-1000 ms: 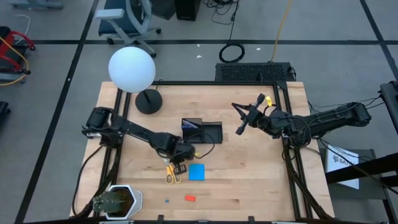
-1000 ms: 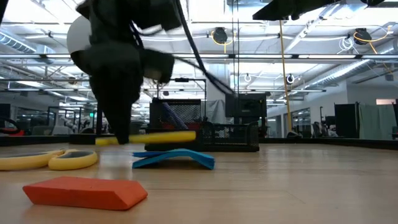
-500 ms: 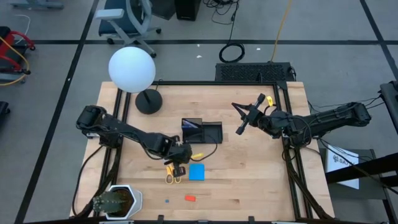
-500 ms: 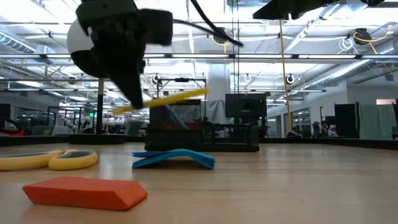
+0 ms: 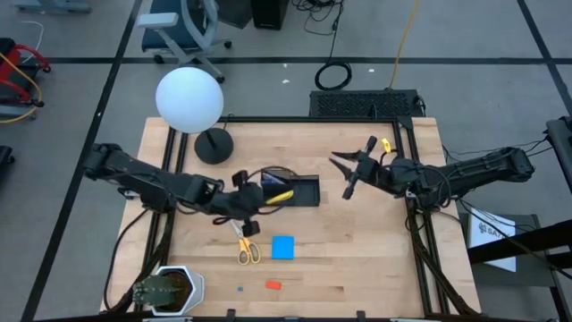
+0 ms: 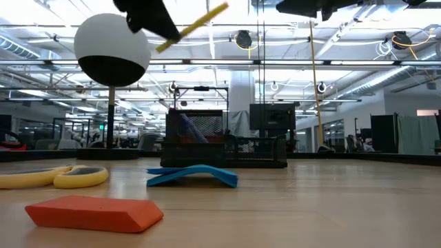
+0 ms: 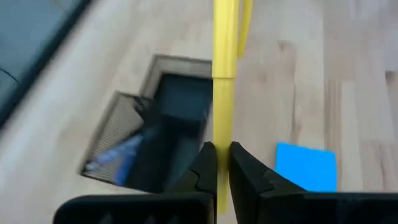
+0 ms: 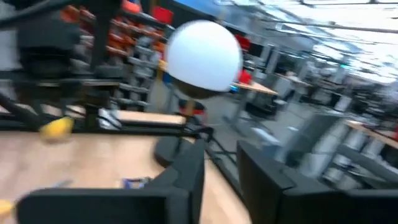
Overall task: Pick and place office supplies into organizer
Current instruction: Put the yellow pen into the desk organizer
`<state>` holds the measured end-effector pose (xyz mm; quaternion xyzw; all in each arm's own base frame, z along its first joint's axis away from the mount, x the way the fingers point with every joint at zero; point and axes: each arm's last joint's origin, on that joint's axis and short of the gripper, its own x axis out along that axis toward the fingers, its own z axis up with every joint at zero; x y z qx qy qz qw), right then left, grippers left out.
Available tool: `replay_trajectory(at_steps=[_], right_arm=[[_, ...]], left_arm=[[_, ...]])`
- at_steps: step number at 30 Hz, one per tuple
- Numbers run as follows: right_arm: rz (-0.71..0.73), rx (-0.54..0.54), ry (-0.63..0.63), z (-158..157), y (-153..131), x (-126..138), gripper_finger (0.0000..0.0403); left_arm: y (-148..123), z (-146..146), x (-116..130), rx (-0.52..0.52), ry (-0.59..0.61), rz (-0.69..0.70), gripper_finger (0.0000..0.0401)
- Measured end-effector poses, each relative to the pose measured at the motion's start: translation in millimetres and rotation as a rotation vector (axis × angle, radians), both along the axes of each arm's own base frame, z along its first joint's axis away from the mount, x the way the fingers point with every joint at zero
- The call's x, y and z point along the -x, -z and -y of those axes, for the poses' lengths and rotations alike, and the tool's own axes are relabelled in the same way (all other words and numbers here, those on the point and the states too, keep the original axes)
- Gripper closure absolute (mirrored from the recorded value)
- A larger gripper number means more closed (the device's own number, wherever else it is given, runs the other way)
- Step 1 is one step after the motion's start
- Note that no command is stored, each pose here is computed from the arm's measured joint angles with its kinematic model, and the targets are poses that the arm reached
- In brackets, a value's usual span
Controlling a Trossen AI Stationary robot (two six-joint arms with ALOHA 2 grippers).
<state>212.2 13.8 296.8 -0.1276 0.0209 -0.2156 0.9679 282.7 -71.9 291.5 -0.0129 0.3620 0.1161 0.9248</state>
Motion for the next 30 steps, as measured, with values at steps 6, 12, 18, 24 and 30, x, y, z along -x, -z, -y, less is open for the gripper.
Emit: replay_trajectory(at_steps=[6,12,18,24,30], right_arm=[[0.044,-0.060,-0.117,-3,-2,-1,0.0238],[0.111,-0.104,-0.244,-6,-7,-2,0.0182],[0.142,-0.112,-0.379,-11,-9,-5,0.0155],[0.174,-0.103,-0.457,-15,-5,-17,0.0149],[0.216,-0.074,-0.458,-16,0,-29,0.0149]], left_arm=[[-20,-7,-7,-0.071,0.047,0.173,0.0384],[-27,-18,-14,-0.123,0.050,0.230,0.0384],[-34,-27,-20,-0.131,0.057,0.312,0.0384],[-31,-26,-27,-0.120,0.110,0.344,0.0384],[-20,-26,-30,-0.104,0.159,0.349,0.0384]])
